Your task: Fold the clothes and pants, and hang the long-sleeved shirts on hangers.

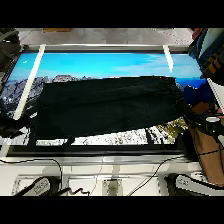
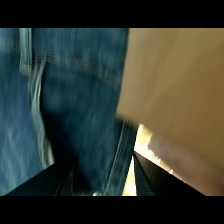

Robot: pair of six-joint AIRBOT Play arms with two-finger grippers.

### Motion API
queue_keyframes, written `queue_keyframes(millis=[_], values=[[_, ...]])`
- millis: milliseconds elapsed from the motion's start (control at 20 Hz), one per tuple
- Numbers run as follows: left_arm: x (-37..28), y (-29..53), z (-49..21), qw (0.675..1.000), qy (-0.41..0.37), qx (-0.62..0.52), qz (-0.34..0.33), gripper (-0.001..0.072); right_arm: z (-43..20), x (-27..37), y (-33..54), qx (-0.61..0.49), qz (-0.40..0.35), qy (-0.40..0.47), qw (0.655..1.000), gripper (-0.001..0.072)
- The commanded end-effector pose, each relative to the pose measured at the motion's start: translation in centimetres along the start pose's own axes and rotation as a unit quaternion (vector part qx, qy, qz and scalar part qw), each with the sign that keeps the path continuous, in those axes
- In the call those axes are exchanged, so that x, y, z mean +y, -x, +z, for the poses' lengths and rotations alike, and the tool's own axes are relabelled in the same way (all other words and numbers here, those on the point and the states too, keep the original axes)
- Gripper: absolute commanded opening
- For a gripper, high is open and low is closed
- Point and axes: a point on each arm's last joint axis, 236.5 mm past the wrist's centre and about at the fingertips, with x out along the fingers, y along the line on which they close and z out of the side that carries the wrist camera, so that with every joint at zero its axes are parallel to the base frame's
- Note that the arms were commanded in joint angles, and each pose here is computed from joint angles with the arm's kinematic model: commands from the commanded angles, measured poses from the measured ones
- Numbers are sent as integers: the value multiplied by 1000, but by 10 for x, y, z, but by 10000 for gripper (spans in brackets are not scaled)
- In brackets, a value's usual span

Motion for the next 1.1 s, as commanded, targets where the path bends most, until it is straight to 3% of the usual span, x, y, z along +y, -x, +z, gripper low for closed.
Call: queue_keyframes(millis=[0, 250, 300, 350, 400, 550, 700, 950, 1050], values=[[6, -8, -14, 1000, 12, 23, 9, 542, 19, -1, -2, -50, -11, -24, 998, 388], [16, -22, -33, 998, 20, 49, 29, 553, 2, 4, -3, -12, -1, -30, 999, 400], [16, -22, -33, 998, 21, 49, 28, 601, -2, 5, -4, -3, 1, -38, 999, 402], [18, -22, -33, 998, 27, 50, 32, 659, -7, 7, -3, 6, 4, -53, 999, 487], [19, -22, -33, 998, 26, 48, 35, 659, -9, 10, -3, 15, 8, -68, 998, 538], [20, -22, -25, 999, 24, 32, 37, 659, -19, 10, 4, 61, 6, -80, 995, 538], [20, -23, -17, 999, 23, 15, 36, 660, -22, -13, 10, 85, -45, -49, 994, 532], [20, -23, -14, 999, 23, 9, 36, 659, -4, -23, 7, 44, -63, -58, 995, 530], [20, -23, -14, 999, 23, 8, 36, 658, 2, -25, -2, 27, -58, -81, 995, 490]])
